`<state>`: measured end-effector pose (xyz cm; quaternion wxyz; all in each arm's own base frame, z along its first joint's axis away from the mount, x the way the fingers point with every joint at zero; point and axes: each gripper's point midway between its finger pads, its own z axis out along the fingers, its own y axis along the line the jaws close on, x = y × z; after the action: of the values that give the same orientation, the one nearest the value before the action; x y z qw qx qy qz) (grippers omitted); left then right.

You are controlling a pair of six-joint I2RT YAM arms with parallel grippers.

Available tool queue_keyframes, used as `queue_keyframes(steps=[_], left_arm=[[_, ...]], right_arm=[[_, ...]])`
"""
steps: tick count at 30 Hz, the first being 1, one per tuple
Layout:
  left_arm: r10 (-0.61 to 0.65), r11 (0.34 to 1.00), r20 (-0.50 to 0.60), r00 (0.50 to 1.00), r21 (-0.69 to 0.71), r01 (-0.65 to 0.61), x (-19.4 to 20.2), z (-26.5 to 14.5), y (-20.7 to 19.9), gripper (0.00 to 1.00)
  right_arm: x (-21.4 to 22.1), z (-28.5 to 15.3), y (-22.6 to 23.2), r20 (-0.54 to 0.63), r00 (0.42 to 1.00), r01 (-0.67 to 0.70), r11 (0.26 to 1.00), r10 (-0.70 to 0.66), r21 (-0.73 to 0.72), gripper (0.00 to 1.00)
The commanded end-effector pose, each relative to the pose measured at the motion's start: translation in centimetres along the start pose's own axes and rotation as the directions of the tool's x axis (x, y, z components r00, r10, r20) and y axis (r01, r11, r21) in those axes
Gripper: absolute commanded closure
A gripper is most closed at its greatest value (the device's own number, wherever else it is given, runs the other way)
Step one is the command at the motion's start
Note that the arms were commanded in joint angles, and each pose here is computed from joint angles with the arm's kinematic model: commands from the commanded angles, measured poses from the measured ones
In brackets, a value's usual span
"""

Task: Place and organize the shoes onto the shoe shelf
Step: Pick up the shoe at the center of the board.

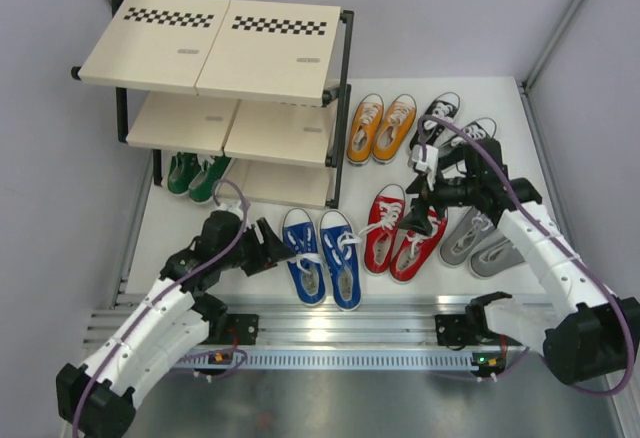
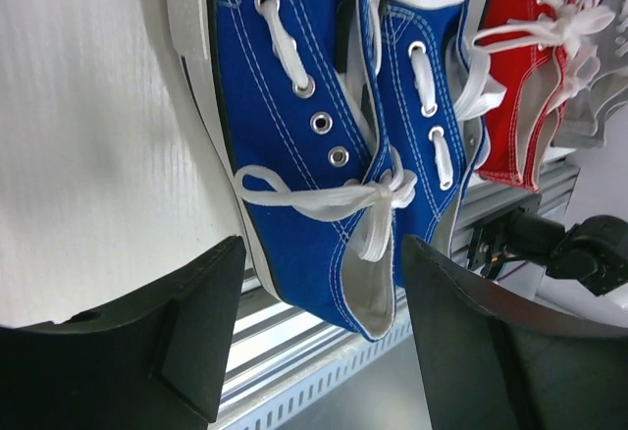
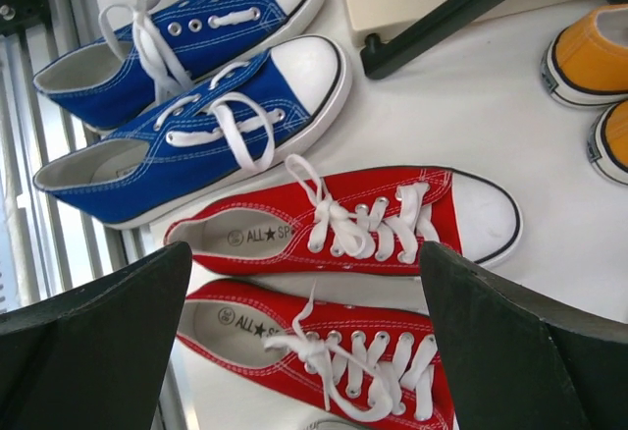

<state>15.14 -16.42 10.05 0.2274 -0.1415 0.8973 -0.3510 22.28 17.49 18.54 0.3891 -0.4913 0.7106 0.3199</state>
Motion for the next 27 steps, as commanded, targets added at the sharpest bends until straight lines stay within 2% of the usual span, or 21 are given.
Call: queue_keyframes(steps=[1,6,11,14,16,21,26,27], left_arm=[[-0.019,1.0,-0.031,0.999,-0.007,0.019,1.2,0.5,0.0,0.31],[0.025,0.999,-0.094,0.995,-0.017,-0.026,3.5,0.8,-0.3,0.32],[0.071,0.991,-0.129,0.989,-0.101,-0.084,5.0,1.8,0.7,0.33],[0.104,0.979,-0.105,0.989,-0.163,-0.121,4.8,2.4,1.3,0.42],[0.115,0.97,-0.088,0.989,-0.203,-0.13,4.6,2.9,1.7,0.44],[0.18,0.962,-0.03,0.983,-0.203,-0.182,3.9,3.8,1.0,0.53],[0.273,0.942,-0.005,0.962,-0.203,-0.268,3.9,4.3,0.5,0.69],[0.286,0.938,-0.006,0.958,-0.202,-0.281,4.0,4.3,0.5,0.69]], right_arm=[[-2.6,0.9,-2.4,0.074,0.997,-0.005,0.996,-0.001,0.086,0.0],[-2.2,1.6,-2.9,0.065,0.998,-0.025,0.997,0.02,0.076,0.01],[-1.7,1.9,-2.7,0.072,0.997,-0.03,0.997,0.025,0.067,0.01],[-1.6,1.9,-2.4,0.073,0.997,-0.03,0.998,0.026,0.059,0.01],[-1.5,1.9,-2.3,0.074,0.997,-0.03,0.998,0.026,0.052,0.0],[-1.3,2.0,-1.9,0.08,0.997,-0.026,0.999,0.022,0.04,0.01],[-1.3,2.0,-1.4,0.087,0.996,-0.021,1.0,0.019,0.017,0.01],[-1.2,2.0,-1.3,0.085,0.996,-0.022,1.0,0.021,0.014,0.01]])
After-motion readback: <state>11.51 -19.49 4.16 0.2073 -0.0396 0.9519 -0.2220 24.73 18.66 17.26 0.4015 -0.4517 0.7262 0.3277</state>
